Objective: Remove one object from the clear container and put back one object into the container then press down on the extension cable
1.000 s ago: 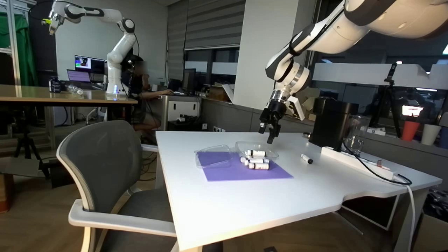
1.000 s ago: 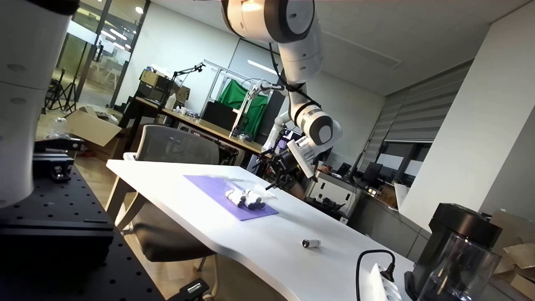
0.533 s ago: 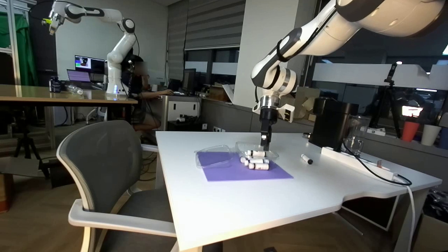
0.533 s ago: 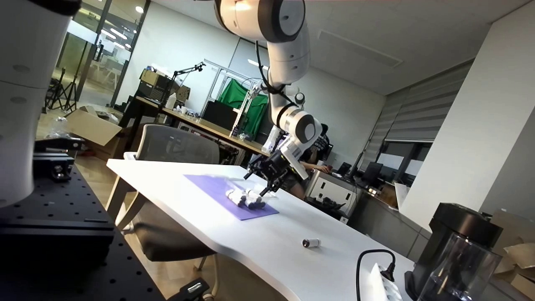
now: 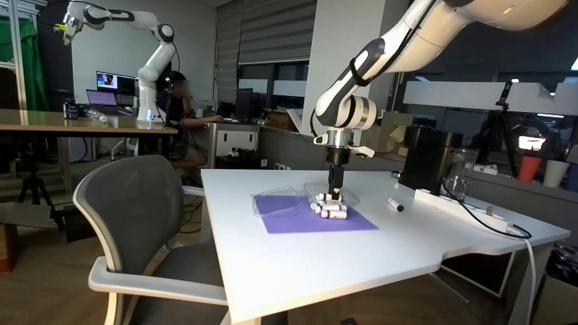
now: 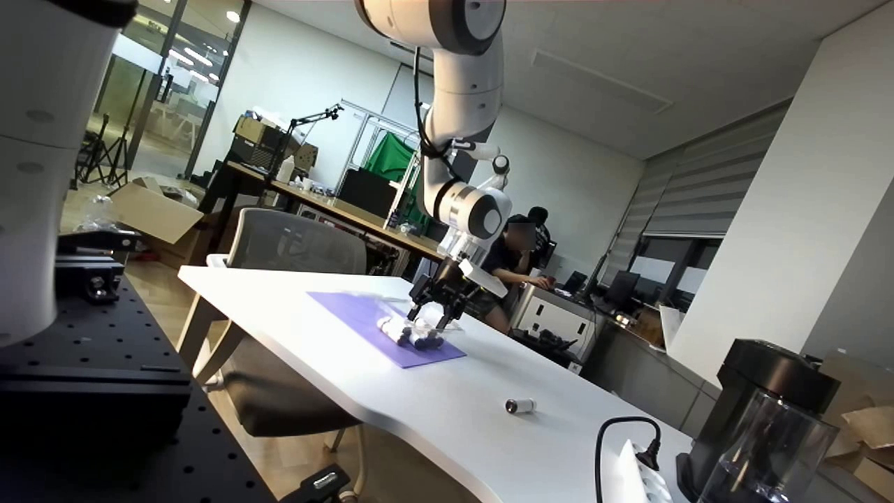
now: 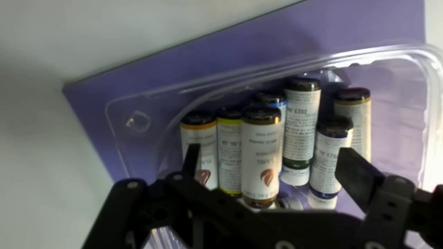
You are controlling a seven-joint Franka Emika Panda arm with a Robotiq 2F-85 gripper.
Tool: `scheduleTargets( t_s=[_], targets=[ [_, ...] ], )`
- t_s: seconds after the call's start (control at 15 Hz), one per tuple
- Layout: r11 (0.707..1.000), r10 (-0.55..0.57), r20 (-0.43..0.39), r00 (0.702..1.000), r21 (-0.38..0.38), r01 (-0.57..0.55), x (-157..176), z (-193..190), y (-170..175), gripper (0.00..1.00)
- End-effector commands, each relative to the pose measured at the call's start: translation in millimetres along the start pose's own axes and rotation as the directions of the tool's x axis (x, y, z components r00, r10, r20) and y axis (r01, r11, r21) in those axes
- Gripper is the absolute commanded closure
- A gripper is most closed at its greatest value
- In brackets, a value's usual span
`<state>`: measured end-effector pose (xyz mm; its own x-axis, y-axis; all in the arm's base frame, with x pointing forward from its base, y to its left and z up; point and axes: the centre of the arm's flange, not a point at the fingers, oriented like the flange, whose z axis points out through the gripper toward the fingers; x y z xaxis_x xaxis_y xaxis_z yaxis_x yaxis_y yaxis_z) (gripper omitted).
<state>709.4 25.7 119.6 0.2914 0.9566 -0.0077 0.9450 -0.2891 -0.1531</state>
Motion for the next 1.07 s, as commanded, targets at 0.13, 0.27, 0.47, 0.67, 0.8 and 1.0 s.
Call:
scheduleTargets(
  t_s=[0.13,0.27,0.47,0.67,0.8,1.0],
  targets=[
    [0.994,-0.063,-0.057,0.996,-0.095,0.058,-4,-6,-29,0.40],
    [0.990,-0.069,-0.066,0.995,-0.128,0.061,-3,-10,-30,0.55],
    [0.985,-0.060,-0.084,0.995,-0.164,0.045,-1,-19,-31,0.75],
    [0.979,0.045,-0.162,0.986,-0.190,-0.076,-2,-42,-26,0.95],
    [0.969,0.145,-0.221,0.964,-0.164,-0.184,-14,-71,-12,0.93],
    [0.942,0.267,-0.295,0.917,-0.123,-0.314,-54,-119,16,0.93]
  ],
)
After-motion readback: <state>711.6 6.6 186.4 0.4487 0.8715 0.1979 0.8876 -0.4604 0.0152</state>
